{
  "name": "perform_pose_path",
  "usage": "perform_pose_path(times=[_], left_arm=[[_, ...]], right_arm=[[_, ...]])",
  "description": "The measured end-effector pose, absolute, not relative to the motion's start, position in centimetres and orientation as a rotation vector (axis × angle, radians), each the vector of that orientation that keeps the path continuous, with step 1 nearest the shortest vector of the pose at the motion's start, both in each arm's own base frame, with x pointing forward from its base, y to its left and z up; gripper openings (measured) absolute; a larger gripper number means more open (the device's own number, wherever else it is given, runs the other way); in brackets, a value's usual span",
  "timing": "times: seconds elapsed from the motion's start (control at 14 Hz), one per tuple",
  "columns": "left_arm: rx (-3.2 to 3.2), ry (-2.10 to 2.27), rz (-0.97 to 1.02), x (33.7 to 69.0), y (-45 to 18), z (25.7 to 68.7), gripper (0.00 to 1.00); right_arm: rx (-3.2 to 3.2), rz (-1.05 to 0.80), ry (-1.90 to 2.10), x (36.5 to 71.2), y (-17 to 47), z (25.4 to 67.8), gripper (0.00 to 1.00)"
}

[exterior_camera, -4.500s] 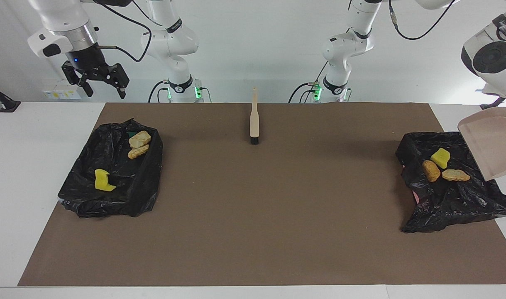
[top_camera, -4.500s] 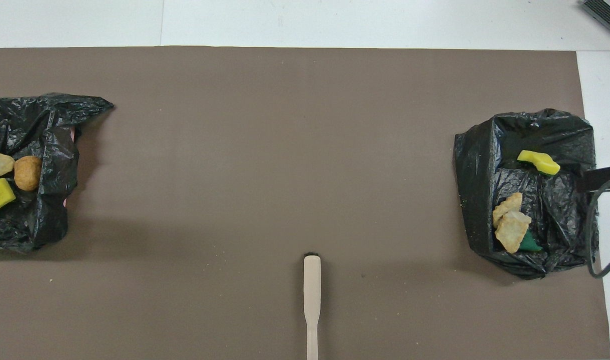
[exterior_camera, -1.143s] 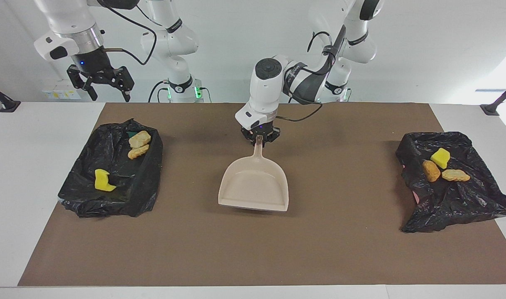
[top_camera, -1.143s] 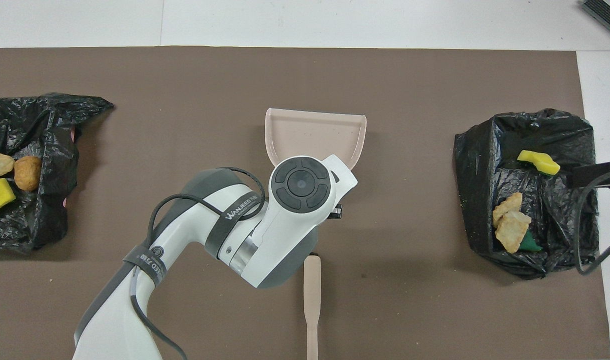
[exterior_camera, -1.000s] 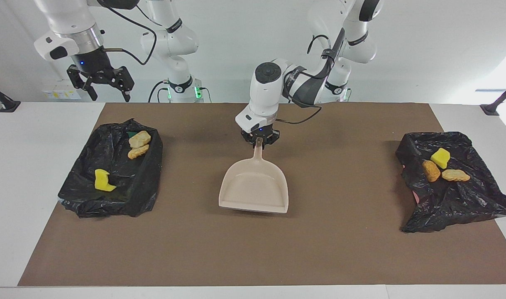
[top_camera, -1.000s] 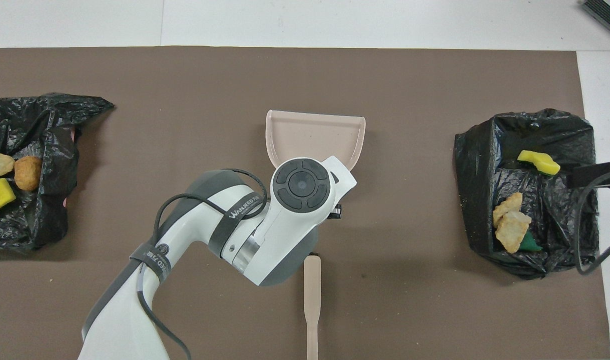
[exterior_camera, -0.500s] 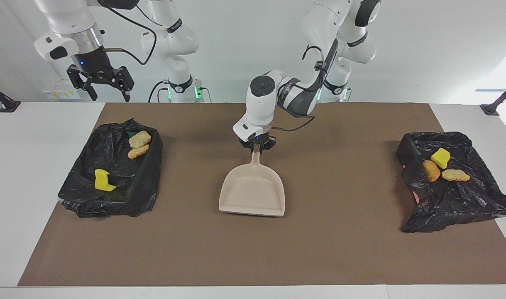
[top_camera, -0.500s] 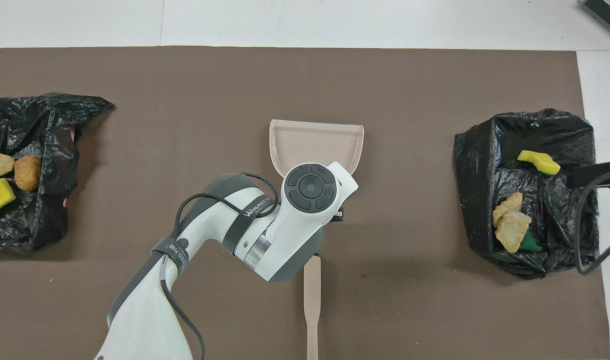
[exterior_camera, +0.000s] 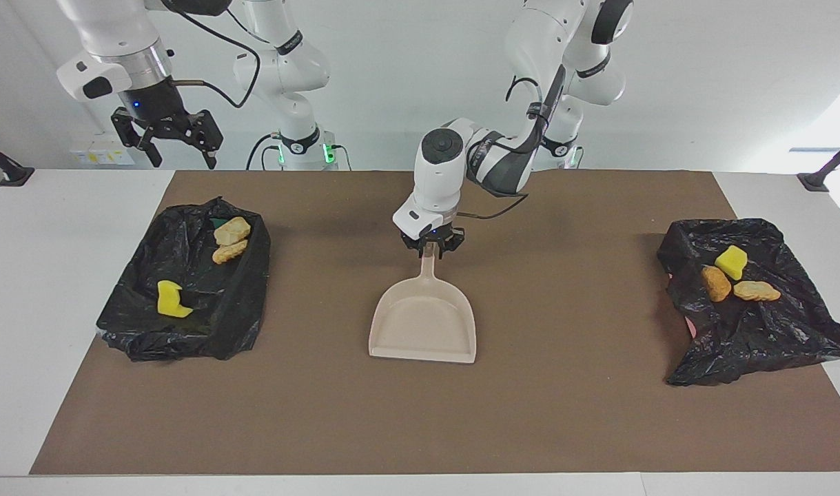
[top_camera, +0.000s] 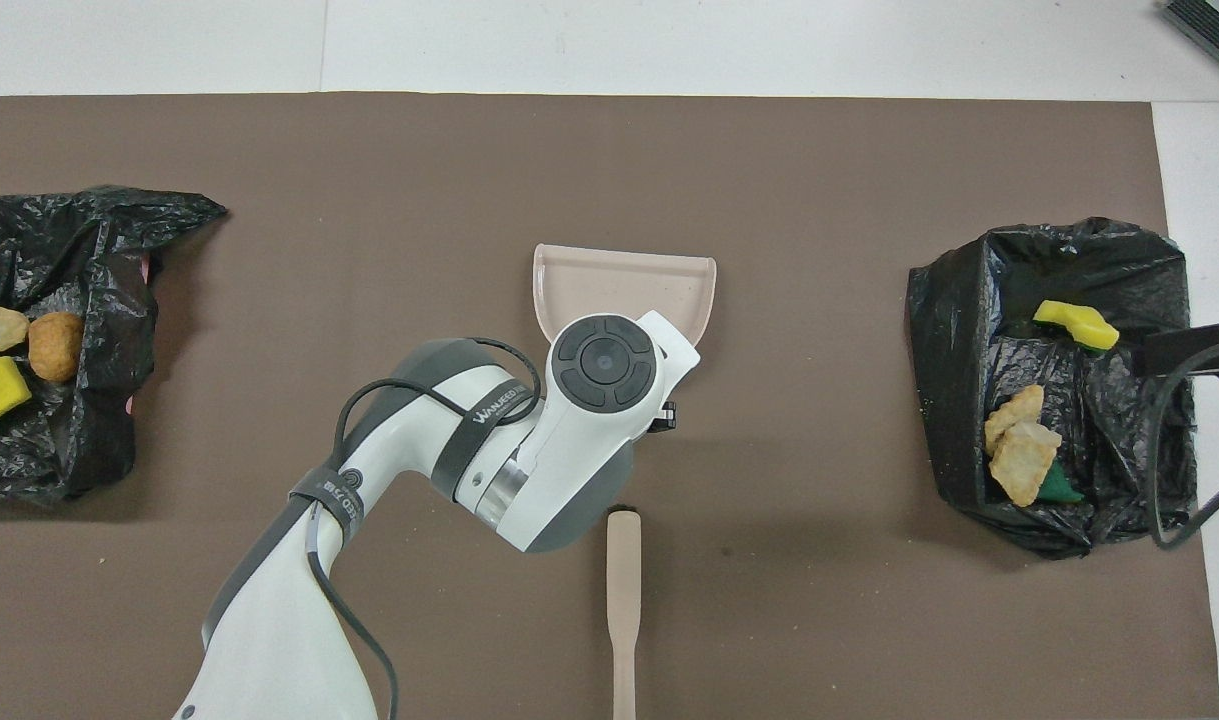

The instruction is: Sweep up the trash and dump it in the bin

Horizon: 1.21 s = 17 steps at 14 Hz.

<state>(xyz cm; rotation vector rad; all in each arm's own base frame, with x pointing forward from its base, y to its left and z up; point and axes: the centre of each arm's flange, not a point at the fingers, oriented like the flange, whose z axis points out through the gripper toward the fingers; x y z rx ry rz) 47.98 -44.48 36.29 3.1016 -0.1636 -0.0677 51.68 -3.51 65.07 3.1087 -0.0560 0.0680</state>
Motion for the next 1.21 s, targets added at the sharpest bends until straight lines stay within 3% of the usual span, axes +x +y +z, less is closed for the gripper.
perform_pose_path(times=[0.07, 0.14, 0.43, 0.79, 1.21], left_arm=[[3.103, -0.155, -0.066, 48.2, -44.2, 36.3, 0.48], [3.104, -0.14, -0.062, 48.7, -43.7, 36.4, 0.55], [3.088, -0.088, -0.015, 51.2, -40.6, 38.8, 0.99], [3.086, -0.107, 0.06, 54.4, -34.5, 43.8, 1.0], [3.094, -0.175, 0.115, 60.5, -21.0, 48.3, 1.0]], right_arm=[[3.109, 0.068, -0.056, 51.7, -3.5, 65.1, 1.0], [3.109, 0.068, -0.056, 51.7, -3.5, 65.1, 1.0], [3.109, 0.068, -0.056, 51.7, -3.5, 65.1, 1.0], [3.109, 0.068, -0.056, 51.7, -3.5, 65.1, 1.0], [3.109, 0.068, -0.056, 51.7, -3.5, 65.1, 1.0]])
